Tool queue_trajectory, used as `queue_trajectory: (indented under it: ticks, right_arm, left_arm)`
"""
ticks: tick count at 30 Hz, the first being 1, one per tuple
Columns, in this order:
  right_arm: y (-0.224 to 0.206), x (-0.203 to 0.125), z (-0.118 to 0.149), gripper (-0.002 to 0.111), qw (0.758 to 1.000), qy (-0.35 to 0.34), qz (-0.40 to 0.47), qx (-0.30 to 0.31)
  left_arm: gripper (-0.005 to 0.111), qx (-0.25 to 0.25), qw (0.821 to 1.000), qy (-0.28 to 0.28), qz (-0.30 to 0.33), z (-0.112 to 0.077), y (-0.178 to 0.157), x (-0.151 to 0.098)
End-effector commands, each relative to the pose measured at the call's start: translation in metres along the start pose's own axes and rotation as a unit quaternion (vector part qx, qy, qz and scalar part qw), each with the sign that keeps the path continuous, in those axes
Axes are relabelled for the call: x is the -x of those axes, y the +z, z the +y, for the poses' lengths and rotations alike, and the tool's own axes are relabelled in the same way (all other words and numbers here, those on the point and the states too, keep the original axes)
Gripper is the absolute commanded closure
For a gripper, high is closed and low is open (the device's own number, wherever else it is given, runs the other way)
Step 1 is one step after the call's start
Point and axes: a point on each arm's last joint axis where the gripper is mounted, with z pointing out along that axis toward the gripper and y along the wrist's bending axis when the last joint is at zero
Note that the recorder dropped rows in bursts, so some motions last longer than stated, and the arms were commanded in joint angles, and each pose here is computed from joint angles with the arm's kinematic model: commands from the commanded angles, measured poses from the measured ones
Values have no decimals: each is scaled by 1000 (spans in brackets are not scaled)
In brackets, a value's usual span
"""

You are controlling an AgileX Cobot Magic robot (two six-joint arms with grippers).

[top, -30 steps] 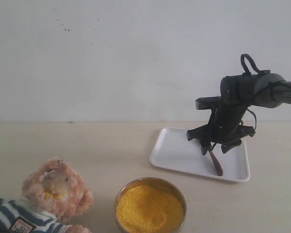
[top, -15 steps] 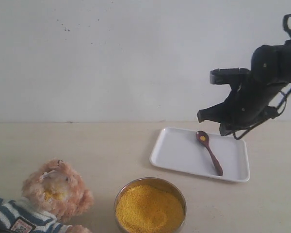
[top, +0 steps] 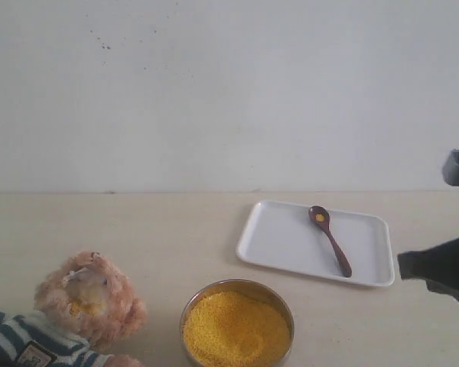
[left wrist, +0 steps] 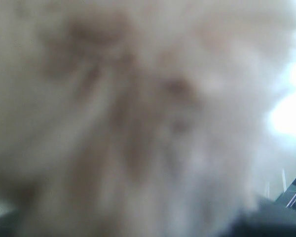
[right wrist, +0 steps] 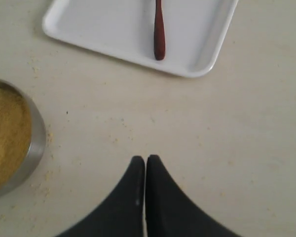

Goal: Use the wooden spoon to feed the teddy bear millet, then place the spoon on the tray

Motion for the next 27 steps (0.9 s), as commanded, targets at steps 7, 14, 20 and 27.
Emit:
queue_trajectory:
  ticks: [7, 14, 20, 27]
  right_arm:
    - [-64, -71, -6, 108, 998, 37, -49, 28]
    - [-82, -79, -5, 108, 995, 53, -69, 40]
    - [-84, -76, -3, 108, 994, 34, -90, 44]
    - [-93, -73, -4, 108, 989, 10, -141, 42]
  left_arm:
    - [103, -10, 1000, 0, -1, -1, 0, 0]
    - [103, -10, 1000, 0, -1, -1, 0, 0]
    - [103, -10, 1000, 0, -1, -1, 0, 0]
    - [103, -10, 1000, 0, -1, -1, 0, 0]
